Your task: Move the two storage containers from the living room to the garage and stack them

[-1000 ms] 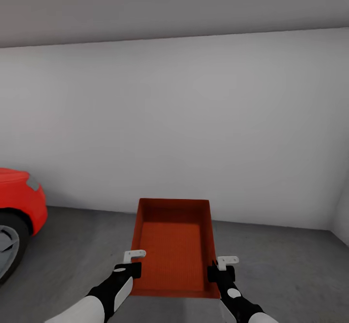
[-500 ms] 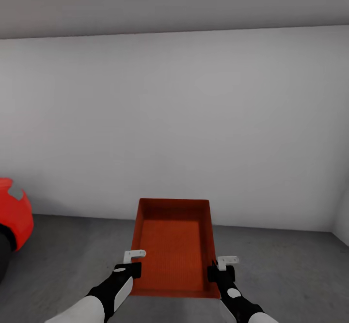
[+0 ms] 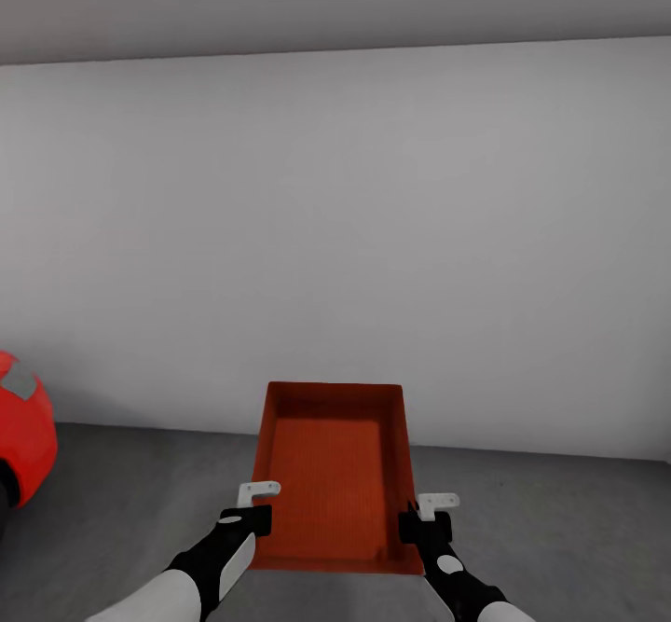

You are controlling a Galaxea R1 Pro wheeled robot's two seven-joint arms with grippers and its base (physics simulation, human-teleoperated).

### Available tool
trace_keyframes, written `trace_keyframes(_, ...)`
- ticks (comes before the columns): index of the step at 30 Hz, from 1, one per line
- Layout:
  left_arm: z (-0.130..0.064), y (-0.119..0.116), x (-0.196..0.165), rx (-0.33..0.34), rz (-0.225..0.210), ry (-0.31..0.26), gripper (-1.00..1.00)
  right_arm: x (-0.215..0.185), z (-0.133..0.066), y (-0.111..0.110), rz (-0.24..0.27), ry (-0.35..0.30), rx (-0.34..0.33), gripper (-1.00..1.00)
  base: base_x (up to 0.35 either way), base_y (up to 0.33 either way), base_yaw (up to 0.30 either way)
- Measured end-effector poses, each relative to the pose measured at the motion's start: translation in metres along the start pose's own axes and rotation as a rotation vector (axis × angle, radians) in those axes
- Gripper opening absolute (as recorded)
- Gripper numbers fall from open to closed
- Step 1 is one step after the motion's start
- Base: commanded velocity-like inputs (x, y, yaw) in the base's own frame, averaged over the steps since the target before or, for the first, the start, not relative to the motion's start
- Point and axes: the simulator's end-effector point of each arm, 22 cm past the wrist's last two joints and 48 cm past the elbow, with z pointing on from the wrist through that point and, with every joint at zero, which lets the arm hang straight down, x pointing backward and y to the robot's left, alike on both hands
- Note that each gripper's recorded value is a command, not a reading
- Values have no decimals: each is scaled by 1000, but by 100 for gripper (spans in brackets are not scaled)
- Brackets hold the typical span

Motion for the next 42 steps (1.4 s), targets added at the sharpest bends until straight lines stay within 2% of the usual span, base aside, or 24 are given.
trace_keyframes(29, 0, 0, 0, 0, 0, 0, -100, 0, 0, 0, 0, 0, 0, -100, 312, 176, 0)
trace_keyframes(42, 1, 0, 0, 0, 1, 1, -100, 0, 1, 0, -1, 1, 0, -100, 41, 11, 0)
